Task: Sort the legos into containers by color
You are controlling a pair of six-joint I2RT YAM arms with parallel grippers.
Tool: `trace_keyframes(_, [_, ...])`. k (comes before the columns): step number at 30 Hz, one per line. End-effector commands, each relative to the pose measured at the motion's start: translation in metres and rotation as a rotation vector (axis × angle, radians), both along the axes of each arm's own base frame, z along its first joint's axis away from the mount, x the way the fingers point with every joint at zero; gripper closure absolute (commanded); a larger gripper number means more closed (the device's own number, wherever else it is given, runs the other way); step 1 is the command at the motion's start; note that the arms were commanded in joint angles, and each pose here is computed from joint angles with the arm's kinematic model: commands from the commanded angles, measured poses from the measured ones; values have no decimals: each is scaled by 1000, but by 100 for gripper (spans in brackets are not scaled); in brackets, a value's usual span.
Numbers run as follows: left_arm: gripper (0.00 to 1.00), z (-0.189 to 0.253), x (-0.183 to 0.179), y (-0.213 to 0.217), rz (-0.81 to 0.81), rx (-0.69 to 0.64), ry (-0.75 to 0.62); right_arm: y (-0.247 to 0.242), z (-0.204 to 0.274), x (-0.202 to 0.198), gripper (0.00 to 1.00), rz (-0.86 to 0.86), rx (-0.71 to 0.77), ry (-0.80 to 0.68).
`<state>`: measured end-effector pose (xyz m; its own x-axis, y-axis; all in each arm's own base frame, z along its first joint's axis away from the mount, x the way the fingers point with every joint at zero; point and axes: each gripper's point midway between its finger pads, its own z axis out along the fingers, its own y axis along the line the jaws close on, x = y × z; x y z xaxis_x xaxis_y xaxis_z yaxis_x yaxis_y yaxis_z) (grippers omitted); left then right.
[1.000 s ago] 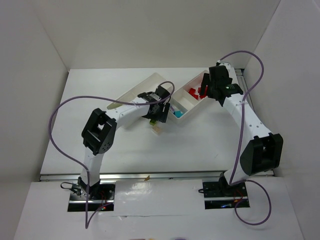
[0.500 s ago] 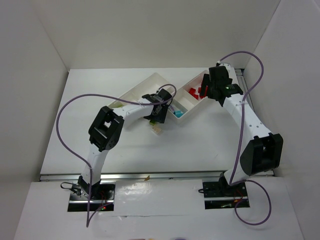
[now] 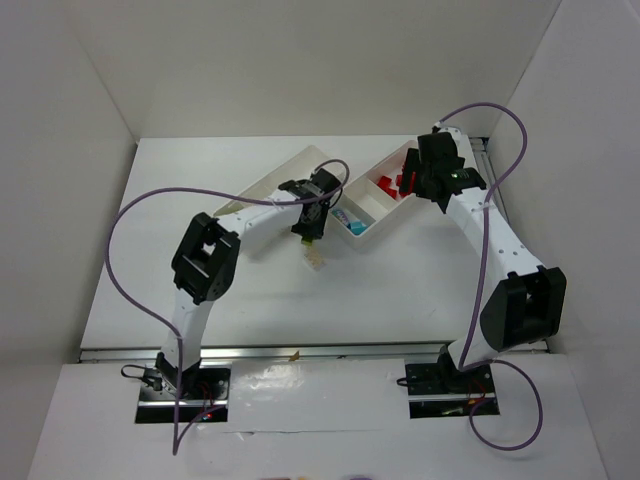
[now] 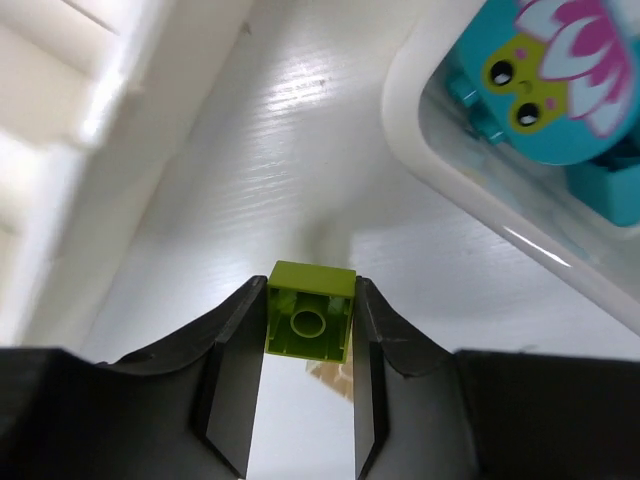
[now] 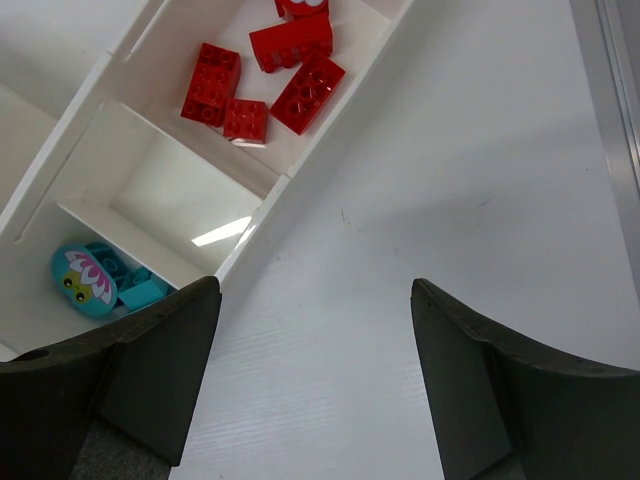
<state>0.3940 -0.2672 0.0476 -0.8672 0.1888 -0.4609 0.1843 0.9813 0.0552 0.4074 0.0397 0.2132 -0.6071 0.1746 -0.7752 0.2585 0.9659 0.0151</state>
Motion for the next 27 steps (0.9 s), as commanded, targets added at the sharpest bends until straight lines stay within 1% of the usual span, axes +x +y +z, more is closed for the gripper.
trace_keyframes(1, [59, 82, 13, -2, 22, -107, -115, 0, 15, -6, 16, 3, -2, -30])
trace_keyframes(5, [61, 114, 14, 28, 100, -100, -151, 0, 15, -6, 16, 3, -2, -30])
trace_keyframes(6, [61, 115, 17, 51, 175, -86, -137, 0, 15, -6, 16, 3, -2, -30])
trace_keyframes(7, [61, 121, 16, 63, 214, -91, -134, 1, 17, -4, 16, 3, 0, -39])
trace_keyframes(9, [62, 120, 19, 99, 312, -70, -129, 1, 17, -4, 16, 3, 0, -39])
trace_keyframes(13, [62, 118, 18, 146, 431, -67, -120, 3, 14, -1, 16, 10, 5, -37])
trace_keyframes(14, [62, 123, 21, 152, 446, -81, -142, 5, 15, 0, 16, 17, 13, -44])
trace_keyframes(19, [61, 96, 14, 179, 522, -107, -73, 7, 11, 1, 16, 24, 17, -34])
trace_keyframes(21, [61, 88, 13, 178, 532, -133, -54, 13, 14, 2, 16, 52, 43, -38])
trace_keyframes(22, [61, 77, 12, 177, 529, -160, -39, 24, 6, -1, 16, 101, 83, -13])
trace_keyframes(24, [58, 70, 11, 174, 532, -176, -29, 47, 8, 0, 16, 192, 133, -34])
trace_keyframes(25, [55, 70, 11, 174, 532, -176, -28, 61, 11, -3, 16, 249, 148, -46])
trace_keyframes(26, [49, 70, 11, 174, 532, -176, -28, 77, 9, -10, 16, 311, 165, -40])
trace_keyframes(27, [32, 70, 11, 172, 527, -167, -33, 108, 12, -16, 16, 386, 170, -55])
